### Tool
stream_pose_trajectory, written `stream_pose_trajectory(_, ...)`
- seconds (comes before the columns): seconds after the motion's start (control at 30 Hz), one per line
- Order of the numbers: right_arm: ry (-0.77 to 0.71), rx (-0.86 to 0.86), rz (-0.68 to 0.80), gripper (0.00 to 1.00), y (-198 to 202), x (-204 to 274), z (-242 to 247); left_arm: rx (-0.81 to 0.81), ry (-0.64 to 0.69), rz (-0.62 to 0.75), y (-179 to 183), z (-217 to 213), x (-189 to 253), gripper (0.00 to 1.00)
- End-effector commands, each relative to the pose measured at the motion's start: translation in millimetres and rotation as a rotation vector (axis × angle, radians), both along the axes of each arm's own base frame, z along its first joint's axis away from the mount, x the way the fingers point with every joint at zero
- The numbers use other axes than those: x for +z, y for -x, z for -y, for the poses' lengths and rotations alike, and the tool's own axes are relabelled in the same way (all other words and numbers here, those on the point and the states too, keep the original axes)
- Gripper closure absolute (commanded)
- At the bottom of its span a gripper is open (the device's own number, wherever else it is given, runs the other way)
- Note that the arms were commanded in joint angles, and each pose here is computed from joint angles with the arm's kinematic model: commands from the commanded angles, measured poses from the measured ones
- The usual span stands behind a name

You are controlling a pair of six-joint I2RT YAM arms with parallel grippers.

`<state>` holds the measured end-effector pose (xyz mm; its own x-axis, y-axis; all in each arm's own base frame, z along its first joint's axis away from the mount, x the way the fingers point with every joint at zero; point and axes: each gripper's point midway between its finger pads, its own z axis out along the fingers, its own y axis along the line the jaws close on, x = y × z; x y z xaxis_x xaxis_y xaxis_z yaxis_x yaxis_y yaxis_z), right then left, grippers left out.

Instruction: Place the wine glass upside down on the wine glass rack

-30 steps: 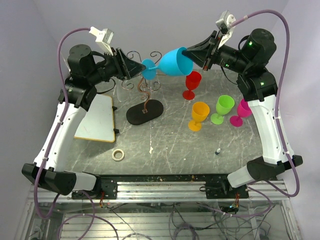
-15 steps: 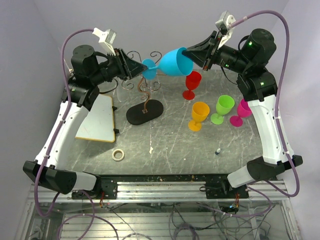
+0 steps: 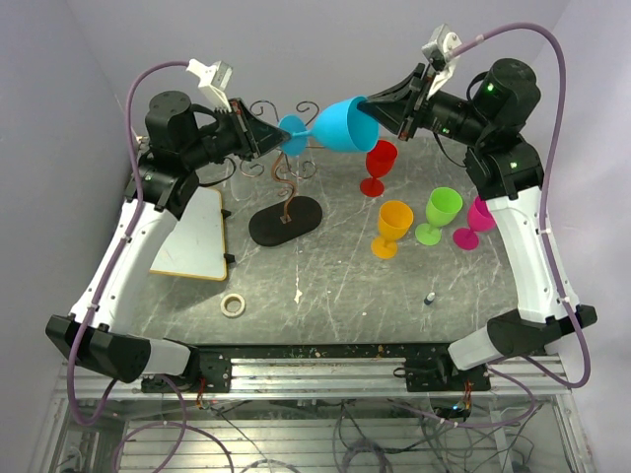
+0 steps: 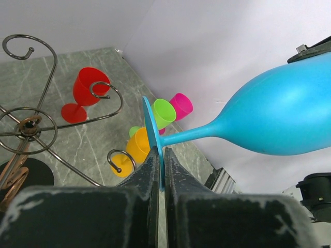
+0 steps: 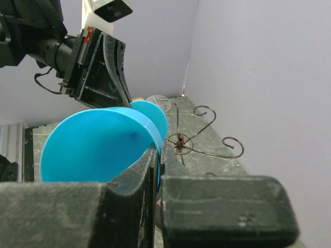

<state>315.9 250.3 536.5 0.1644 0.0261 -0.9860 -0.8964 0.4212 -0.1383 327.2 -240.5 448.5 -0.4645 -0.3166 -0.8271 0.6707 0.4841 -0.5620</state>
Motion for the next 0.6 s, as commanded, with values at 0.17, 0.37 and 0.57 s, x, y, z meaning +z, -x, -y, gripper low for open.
stream_pose_trajectory(0.17,0.018,-0.039,0.029,0.73,0.9,-6.5,7.4,0.047,-0.038,0.096,6.0,-13.9,13.1,0.93)
stream_pose_trajectory(0.37,0.051,-0.085,0.064,0.48,6.3,-4.1,17.5,0.143,-0.052,0.121,-4.2,-42.0,21.8,0.93)
stream_pose_trajectory(0.57,0.113,-0.2,0.112,0.39,7.6,-5.1,38.7,0.287,-0.115,0.185,-16.9,-80.3,32.5,0.93)
